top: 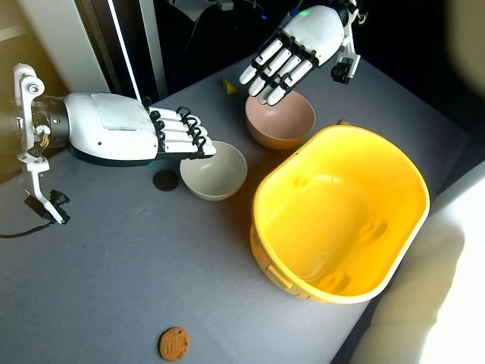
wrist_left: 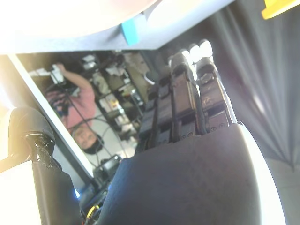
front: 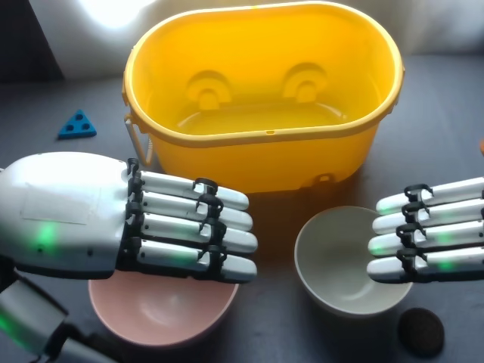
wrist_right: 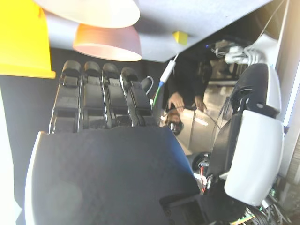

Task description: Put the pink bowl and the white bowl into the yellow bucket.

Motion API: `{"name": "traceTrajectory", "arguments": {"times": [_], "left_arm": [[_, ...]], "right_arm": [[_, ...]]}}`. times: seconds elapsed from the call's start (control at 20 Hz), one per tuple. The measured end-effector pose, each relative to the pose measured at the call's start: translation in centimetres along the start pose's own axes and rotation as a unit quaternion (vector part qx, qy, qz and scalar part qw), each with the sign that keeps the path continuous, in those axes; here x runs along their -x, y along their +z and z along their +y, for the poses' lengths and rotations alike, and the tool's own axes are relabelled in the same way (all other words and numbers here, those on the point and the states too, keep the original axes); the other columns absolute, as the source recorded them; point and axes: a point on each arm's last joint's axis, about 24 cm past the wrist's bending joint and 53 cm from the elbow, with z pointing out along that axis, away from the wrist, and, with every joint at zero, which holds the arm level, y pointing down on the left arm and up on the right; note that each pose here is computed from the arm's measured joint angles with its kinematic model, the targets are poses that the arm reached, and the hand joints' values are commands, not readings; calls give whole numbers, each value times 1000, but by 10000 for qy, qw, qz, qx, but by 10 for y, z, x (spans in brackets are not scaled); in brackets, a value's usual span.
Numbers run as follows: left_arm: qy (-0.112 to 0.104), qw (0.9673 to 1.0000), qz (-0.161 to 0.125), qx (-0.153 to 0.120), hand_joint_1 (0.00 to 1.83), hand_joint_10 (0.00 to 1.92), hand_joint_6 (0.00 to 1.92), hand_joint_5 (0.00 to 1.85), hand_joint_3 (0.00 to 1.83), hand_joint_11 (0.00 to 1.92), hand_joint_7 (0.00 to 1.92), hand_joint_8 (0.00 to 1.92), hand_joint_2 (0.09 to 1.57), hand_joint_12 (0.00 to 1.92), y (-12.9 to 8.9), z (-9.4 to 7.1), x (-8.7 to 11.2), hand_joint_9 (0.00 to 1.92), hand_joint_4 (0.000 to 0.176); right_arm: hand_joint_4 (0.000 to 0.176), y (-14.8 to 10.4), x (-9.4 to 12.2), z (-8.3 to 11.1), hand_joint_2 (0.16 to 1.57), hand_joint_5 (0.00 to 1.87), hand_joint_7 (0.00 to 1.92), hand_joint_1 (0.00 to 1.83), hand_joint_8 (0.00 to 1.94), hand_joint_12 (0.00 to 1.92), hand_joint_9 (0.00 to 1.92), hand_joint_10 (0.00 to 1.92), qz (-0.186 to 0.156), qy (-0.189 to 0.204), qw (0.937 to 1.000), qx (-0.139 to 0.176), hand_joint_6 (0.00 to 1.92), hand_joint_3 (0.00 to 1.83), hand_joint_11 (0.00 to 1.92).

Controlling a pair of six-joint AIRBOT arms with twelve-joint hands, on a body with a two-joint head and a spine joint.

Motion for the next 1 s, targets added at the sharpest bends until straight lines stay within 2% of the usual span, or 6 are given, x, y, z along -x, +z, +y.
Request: {"name": "traceTrajectory", "arguments": {"times": [0.4,0.65,0.75,0.85,0.95,1.0], "left_arm": [[85,10000,27,-7,0,0,8,24,12,0,3,1,1179,0,0,0,1,0,0],[6,10000,71,-7,0,0,4,66,10,0,46,1,1221,0,0,0,-1,0,0],[121,9997,208,-31,0,0,2,65,11,0,43,0,1227,0,0,-1,-4,0,0],[79,9999,113,-50,0,1,12,92,10,0,64,8,1231,0,2,-2,2,3,0],[-71,9999,28,-150,0,6,6,84,8,0,68,8,1230,0,1,-6,9,16,0],[-3,9998,48,-216,0,7,3,78,8,0,65,6,1232,0,2,-9,11,20,0]], "right_arm": [[0,1,-2,-8,1065,33,10,0,0,0,0,0,1,-289,9994,-163,5,3,1],[0,5,-4,-12,1067,68,50,0,14,8,9,3,11,-277,9994,-202,14,3,18],[0,6,-4,-15,1064,103,81,0,4,22,35,1,18,-272,9993,-238,4,0,31],[0,6,-8,-18,1058,98,77,0,0,26,24,0,58,-217,9994,-268,1,0,32],[0,6,-11,-19,1068,78,57,0,0,22,7,0,96,-213,9993,-278,0,2,18],[0,5,-12,-20,1074,78,58,0,1,23,12,3,108,-199,9993,-290,1,4,20]]}}
